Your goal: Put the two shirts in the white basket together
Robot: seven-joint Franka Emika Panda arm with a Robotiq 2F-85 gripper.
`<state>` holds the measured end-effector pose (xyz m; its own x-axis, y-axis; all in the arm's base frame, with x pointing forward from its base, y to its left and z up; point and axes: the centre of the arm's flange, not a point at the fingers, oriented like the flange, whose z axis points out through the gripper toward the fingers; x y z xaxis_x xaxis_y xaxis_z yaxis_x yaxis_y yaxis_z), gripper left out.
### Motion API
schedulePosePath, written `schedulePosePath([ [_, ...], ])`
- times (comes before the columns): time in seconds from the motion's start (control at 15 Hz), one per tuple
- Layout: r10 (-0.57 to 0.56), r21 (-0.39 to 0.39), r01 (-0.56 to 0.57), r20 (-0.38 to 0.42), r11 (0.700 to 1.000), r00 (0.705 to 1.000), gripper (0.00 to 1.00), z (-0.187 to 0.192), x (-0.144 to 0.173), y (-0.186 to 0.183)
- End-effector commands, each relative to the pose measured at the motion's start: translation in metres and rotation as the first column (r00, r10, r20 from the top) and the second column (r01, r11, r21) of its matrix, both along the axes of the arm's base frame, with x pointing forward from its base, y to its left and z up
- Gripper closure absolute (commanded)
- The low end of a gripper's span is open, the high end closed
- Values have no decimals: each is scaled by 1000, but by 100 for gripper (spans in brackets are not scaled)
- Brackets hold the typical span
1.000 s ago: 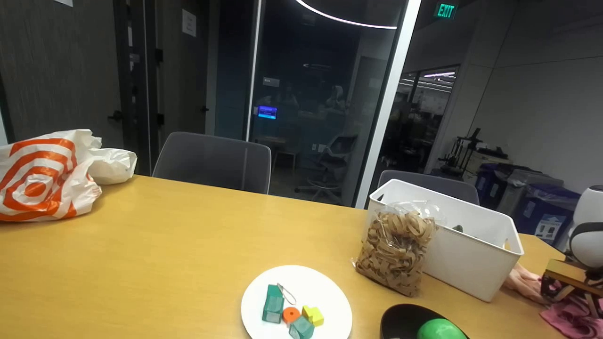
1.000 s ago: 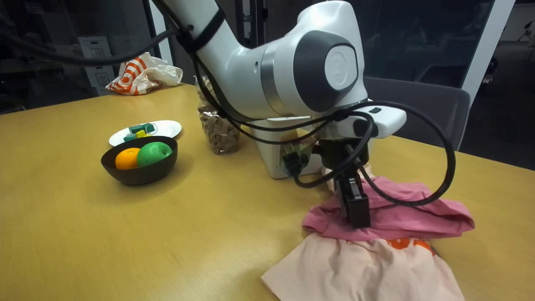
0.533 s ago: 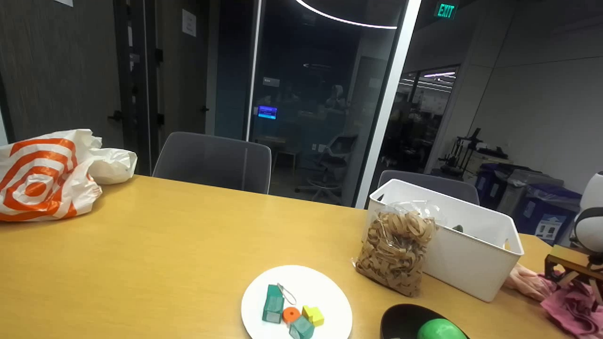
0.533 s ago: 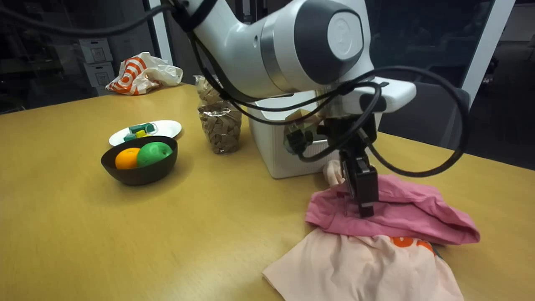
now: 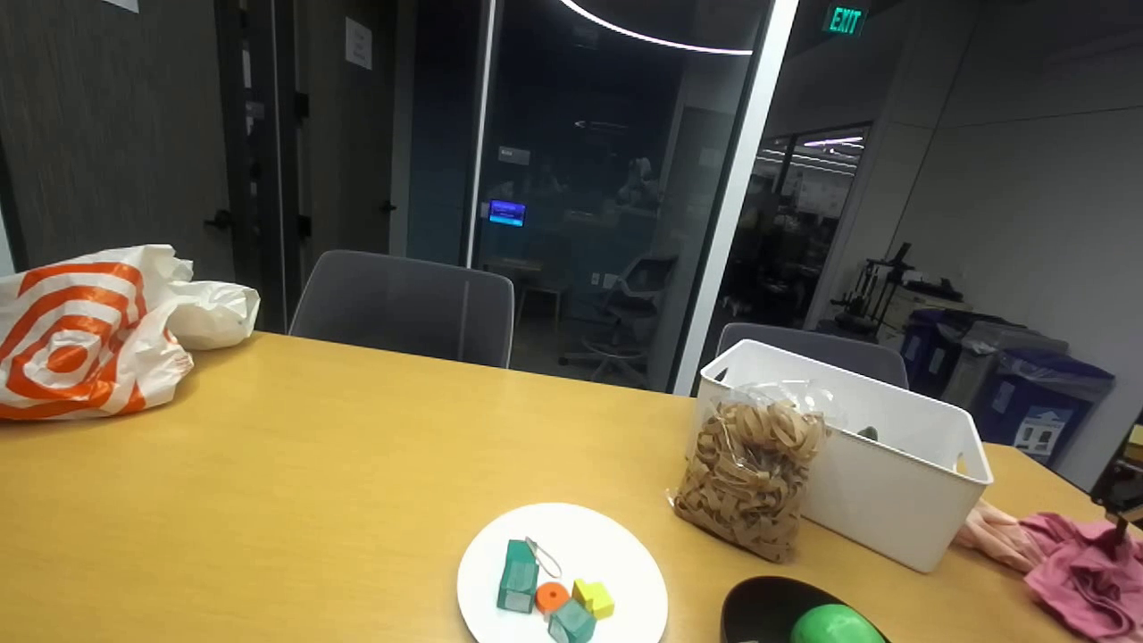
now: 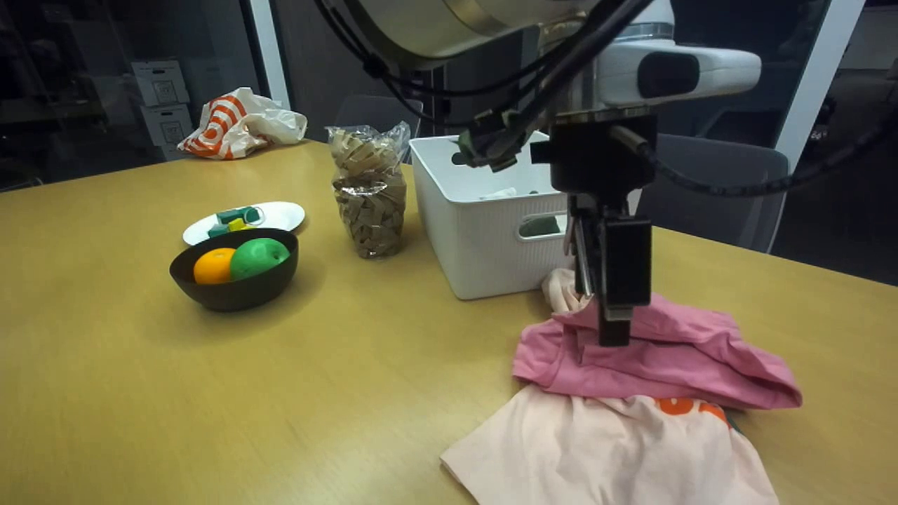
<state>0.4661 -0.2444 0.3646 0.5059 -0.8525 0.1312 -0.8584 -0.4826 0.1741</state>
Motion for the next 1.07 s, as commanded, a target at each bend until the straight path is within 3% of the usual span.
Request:
schedulePosePath([
  [0.0,-61,177,70,-59,982,996,0,-4,-25,-7],
  [0.2,-201,242,212,-70,947,977,0,-32,-45,-22],
  [0.53,-402,247,408,-79,879,912,0,-84,-73,-56],
  [0.93,-519,232,509,-20,829,855,0,-144,-71,-60],
  [1.0,-524,235,512,-17,826,852,25,-146,-70,-60],
])
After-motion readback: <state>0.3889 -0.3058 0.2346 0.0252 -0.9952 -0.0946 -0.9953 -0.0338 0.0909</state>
